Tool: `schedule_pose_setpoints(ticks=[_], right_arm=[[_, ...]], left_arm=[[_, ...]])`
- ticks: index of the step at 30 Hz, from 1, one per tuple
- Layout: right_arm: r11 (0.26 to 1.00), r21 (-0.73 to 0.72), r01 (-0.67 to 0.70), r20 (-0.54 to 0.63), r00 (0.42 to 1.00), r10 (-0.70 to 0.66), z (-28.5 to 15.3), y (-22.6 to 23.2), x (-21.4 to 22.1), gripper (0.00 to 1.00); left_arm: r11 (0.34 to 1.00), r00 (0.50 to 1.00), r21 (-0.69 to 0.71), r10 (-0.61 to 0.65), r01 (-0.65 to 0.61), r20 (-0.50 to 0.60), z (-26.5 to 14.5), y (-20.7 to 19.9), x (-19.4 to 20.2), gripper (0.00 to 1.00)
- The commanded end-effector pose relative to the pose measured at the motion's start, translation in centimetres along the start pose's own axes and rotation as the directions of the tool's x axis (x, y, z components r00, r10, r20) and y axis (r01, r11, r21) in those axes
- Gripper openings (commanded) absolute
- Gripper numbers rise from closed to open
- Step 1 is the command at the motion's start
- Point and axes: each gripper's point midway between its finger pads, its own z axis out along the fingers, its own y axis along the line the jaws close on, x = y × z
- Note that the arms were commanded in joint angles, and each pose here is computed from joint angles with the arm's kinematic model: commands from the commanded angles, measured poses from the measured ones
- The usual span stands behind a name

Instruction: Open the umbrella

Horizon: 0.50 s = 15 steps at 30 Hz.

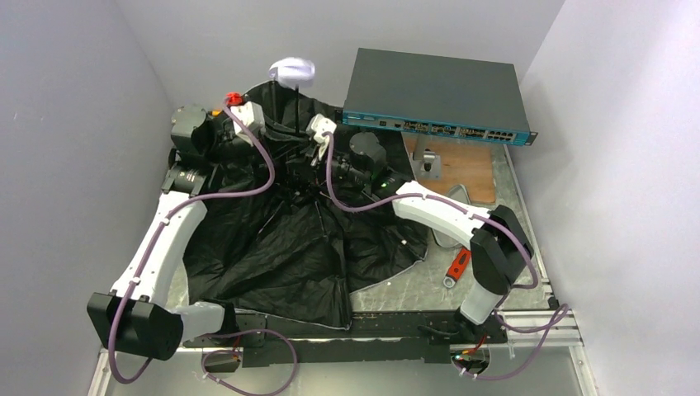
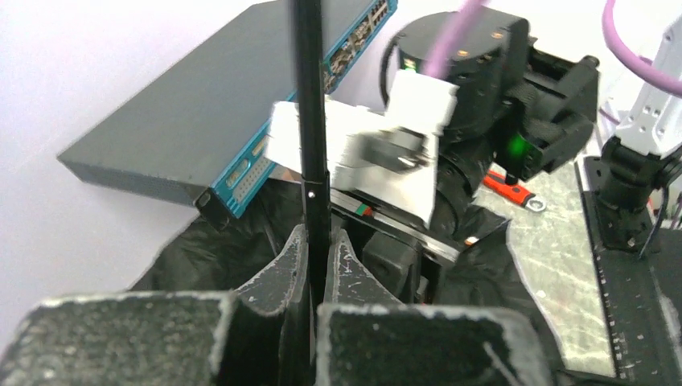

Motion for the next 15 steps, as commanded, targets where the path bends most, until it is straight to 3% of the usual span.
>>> schedule_pose_setpoints(ticks=[1, 3, 6, 8, 11, 15], right_arm=[[1.0, -0.017, -0.004, 0.088, 0.996, 0.006, 0.6, 0.2, -2.9, 0.0], [1.0, -0.008, -0.006, 0.093, 0.996, 0.006, 0.4, 0.1, -2.8, 0.0], [1.0, 0.012, -0.005, 0.096, 0.995, 0.004, 0.2, -0.3, -2.7, 0.0], [1.0, 0.021, -0.003, 0.102, 0.995, 0.001, 0.1, -0.6, -2.8, 0.0], [1.0, 0.024, 0.005, 0.118, 0.993, -0.007, 0.2, -0.8, -3.3, 0.0], [1.0, 0.027, 0.007, 0.133, 0.991, -0.01, 0.5, -1.0, -3.9, 0.0]], left_arm=[[0.997, 0.998, -0.055, 0.05, -0.048, 0.045, -0.5, -0.1, -3.2, 0.0], [0.992, 0.999, -0.126, -0.025, 0.031, 0.046, -1.0, 0.9, -3.3, 0.15], [0.967, 0.989, -0.217, -0.109, 0.129, 0.103, -3.3, 2.2, -3.5, 0.5], [0.933, 0.981, -0.316, -0.138, 0.175, 0.136, -5.4, 3.5, -3.4, 0.61], [0.856, 0.958, -0.43, -0.258, 0.286, 0.124, -8.2, 5.2, -0.2, 0.62], [0.782, 0.887, -0.43, -0.446, 0.451, 0.119, -8.8, 4.7, 5.7, 0.46]])
